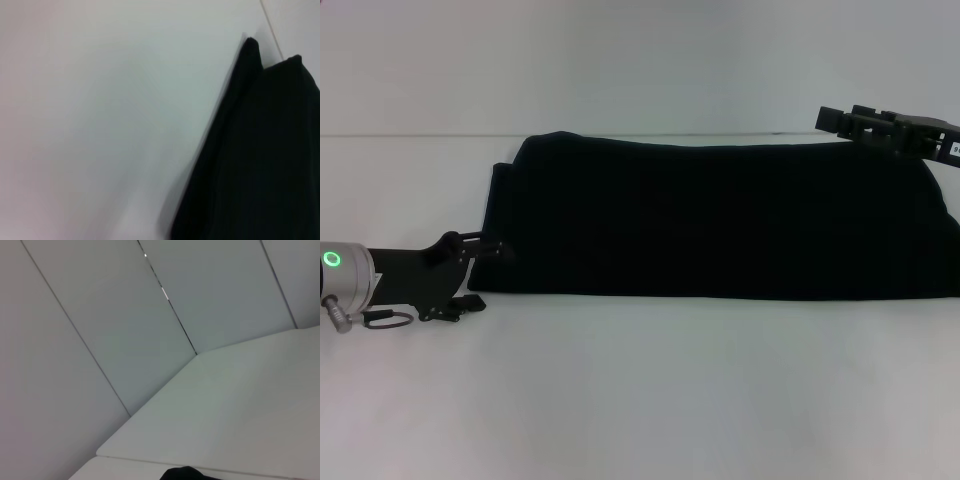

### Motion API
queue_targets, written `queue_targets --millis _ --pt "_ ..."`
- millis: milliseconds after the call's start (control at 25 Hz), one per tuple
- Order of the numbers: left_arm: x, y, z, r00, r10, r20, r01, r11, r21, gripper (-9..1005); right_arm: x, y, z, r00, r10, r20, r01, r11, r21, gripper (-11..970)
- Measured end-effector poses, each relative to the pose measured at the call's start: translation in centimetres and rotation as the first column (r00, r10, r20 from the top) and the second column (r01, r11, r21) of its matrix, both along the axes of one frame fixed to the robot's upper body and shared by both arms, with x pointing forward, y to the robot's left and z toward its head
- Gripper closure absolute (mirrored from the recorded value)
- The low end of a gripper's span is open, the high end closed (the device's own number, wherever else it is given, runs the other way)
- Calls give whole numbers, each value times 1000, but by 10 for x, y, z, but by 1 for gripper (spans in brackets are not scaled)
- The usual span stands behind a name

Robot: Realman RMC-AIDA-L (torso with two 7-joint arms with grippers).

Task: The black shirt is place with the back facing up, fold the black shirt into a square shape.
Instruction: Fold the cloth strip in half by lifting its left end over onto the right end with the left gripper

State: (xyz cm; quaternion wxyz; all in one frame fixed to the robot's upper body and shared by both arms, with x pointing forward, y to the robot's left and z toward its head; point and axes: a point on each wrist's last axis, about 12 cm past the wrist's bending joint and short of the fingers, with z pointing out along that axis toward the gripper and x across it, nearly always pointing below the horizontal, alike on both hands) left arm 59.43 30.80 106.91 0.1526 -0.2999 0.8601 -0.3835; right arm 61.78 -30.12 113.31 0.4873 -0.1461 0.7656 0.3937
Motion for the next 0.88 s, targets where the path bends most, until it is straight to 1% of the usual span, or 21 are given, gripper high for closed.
queue_targets --millis 440,880 --pt "5 2 1 1000 15 22 -15 999 30 108 0 0 0 1000 0 -1 0 1000 6 44" --pt "12 -5 2 999 5 53 -7 999 51 116 -1 0 1 1000 -1 4 1 1000 17 45"
